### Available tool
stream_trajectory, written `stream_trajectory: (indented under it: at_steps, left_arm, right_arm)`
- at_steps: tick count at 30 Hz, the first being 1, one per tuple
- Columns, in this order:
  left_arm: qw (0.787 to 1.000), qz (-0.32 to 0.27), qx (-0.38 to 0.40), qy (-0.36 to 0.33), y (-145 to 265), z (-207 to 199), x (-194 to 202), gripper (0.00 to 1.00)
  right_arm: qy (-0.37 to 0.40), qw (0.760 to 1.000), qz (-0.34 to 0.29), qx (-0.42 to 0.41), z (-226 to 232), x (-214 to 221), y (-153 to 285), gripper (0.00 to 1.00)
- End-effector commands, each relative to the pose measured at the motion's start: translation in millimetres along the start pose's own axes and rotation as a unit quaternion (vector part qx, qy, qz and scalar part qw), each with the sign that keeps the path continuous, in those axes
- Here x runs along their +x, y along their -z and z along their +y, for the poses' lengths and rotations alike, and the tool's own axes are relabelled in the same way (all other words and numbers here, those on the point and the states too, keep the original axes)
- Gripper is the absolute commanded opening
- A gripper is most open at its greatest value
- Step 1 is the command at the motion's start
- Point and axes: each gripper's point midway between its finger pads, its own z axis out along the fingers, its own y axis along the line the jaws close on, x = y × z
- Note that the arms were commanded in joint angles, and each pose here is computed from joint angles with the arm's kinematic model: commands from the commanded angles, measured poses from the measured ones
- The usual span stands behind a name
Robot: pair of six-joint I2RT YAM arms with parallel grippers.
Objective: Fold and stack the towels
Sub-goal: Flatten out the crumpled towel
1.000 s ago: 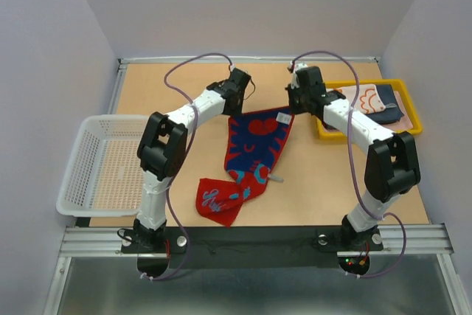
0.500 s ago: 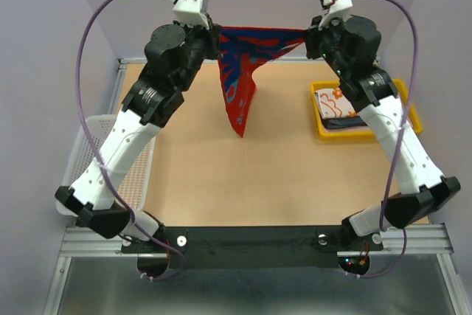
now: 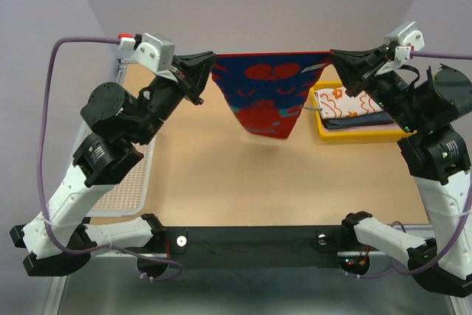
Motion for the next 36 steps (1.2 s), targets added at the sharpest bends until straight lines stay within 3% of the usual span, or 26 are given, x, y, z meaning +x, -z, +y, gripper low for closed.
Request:
stream_trajectory:
  at_steps: [1, 5, 9, 13, 18, 20, 21, 23, 24, 25, 26, 30, 36]
  left_arm:
    - [0.994, -0.088, -0.062, 0.006, 33, 32, -61, 0.0]
    - [0.994, -0.078, -0.073, 0.02, 29, 34, -54, 0.0]
    - [0.985, -0.033, -0.168, 0.015, 14, 62, -21, 0.0]
    - [0.961, 0.033, -0.273, -0.02, -11, 112, 38, 0.0]
    - [0.943, 0.115, -0.313, -0.026, -55, 176, 146, 0.0]
    - [0.933, 0.153, -0.325, -0.027, -69, 203, 191, 0.0]
    - [0.933, 0.151, -0.326, -0.023, -77, 211, 200, 0.0]
    - [0.928, 0.17, -0.33, -0.018, -91, 235, 235, 0.0]
    - [0.926, 0.18, -0.332, -0.016, -94, 243, 247, 0.0]
    - [0.925, 0.179, -0.335, -0.016, -101, 249, 248, 0.0]
    - [0.92, 0.204, -0.335, -0.018, -106, 258, 275, 0.0]
    - [0.909, 0.239, -0.341, -0.016, -109, 279, 311, 0.0]
    - [0.909, 0.265, -0.322, -0.009, -102, 274, 337, 0.0]
  right_arm:
    - [0.017, 0.999, 0.001, 0.046, -19, -10, 14, 0.01]
    - [0.012, 0.999, 0.008, 0.043, -20, -9, 7, 0.0]
    - [0.009, 0.998, 0.038, 0.053, -29, 12, -18, 0.01]
    - [0.001, 0.989, 0.111, 0.094, -51, 73, -55, 0.0]
    - [0.006, 0.97, 0.206, 0.132, -74, 173, -107, 0.0]
    - [0.022, 0.961, 0.236, 0.141, -83, 218, -129, 0.0]
    - [0.031, 0.962, 0.229, 0.146, -86, 213, -130, 0.0]
    - [0.045, 0.952, 0.268, 0.141, -91, 267, -156, 0.0]
    - [0.05, 0.954, 0.257, 0.145, -94, 259, -158, 0.01]
    - [0.051, 0.949, 0.278, 0.139, -93, 286, -167, 0.01]
    - [0.056, 0.949, 0.28, 0.137, -94, 293, -172, 0.01]
    - [0.056, 0.948, 0.292, 0.118, -89, 325, -187, 0.01]
    - [0.057, 0.937, 0.328, 0.104, -80, 361, -170, 0.0]
